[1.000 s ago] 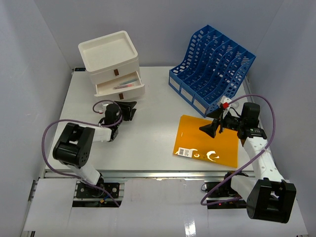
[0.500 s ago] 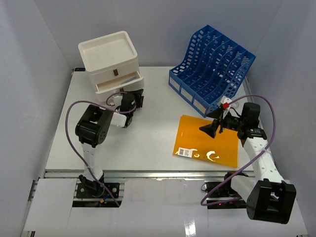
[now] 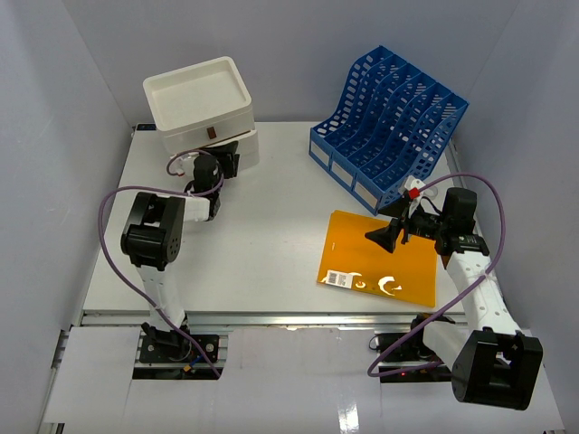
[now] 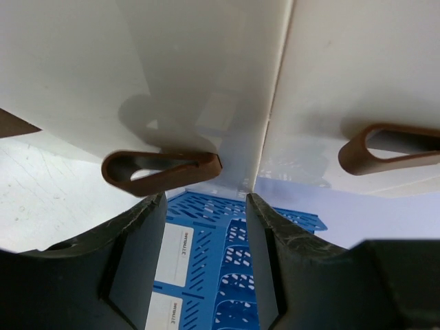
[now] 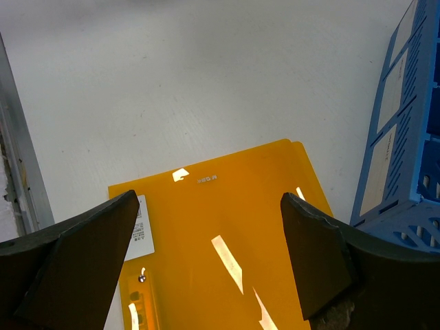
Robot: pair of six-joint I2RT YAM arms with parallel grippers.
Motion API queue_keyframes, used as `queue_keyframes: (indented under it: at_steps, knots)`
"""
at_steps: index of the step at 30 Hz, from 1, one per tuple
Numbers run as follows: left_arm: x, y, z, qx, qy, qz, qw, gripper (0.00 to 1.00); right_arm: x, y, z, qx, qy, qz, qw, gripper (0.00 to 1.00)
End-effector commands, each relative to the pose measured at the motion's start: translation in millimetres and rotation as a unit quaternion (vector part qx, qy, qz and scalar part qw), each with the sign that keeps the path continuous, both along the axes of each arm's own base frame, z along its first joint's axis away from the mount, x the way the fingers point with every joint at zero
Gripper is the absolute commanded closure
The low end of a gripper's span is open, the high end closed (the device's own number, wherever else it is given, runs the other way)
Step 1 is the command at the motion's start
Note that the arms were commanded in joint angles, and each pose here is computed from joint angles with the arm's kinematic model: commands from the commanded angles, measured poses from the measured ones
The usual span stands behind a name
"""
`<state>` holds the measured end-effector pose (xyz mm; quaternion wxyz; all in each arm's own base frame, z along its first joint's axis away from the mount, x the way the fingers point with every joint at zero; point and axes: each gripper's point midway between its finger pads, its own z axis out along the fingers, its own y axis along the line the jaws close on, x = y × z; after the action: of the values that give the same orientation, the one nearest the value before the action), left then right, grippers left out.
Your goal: Organize the desk
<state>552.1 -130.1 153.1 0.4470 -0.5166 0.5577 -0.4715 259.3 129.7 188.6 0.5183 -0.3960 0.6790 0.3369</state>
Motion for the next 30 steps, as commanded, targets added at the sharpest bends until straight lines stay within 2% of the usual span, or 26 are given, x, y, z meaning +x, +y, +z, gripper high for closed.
queue_keyframes:
  at_steps: [1, 5, 11, 19, 30]
  knots:
    - [-7.3, -11.5, 30.1, 0.049, -0.041, -0.059, 0.996, 0.4, 1.9, 0.2, 7.1, 0.004, -0.015, 0.003, 1.0, 0.1]
    - [-14.1, -20.1, 40.0, 0.122, -0.059, -0.103, 0.985, 0.41, 2.1, -0.3, 6.6, 0.003, -0.015, 0.001, 1.0, 0.1]
    - [-21.3, -12.4, 47.3, 0.176, -0.067, -0.106, 0.976, 0.45, 2.9, -0.9, 5.6, 0.001, -0.016, -0.001, 1.0, 0.1]
    - [-19.0, 20.7, 25.0, 0.159, 0.0, -0.039, 0.987, 0.59, 3.5, -1.9, 4.7, -0.002, -0.016, -0.005, 1.0, 0.1]
    - [11.0, 48.3, 34.2, 0.168, 0.003, 0.007, 0.986, 0.61, 5.9, -3.3, 0.9, -0.006, -0.012, -0.009, 1.0, 0.1]
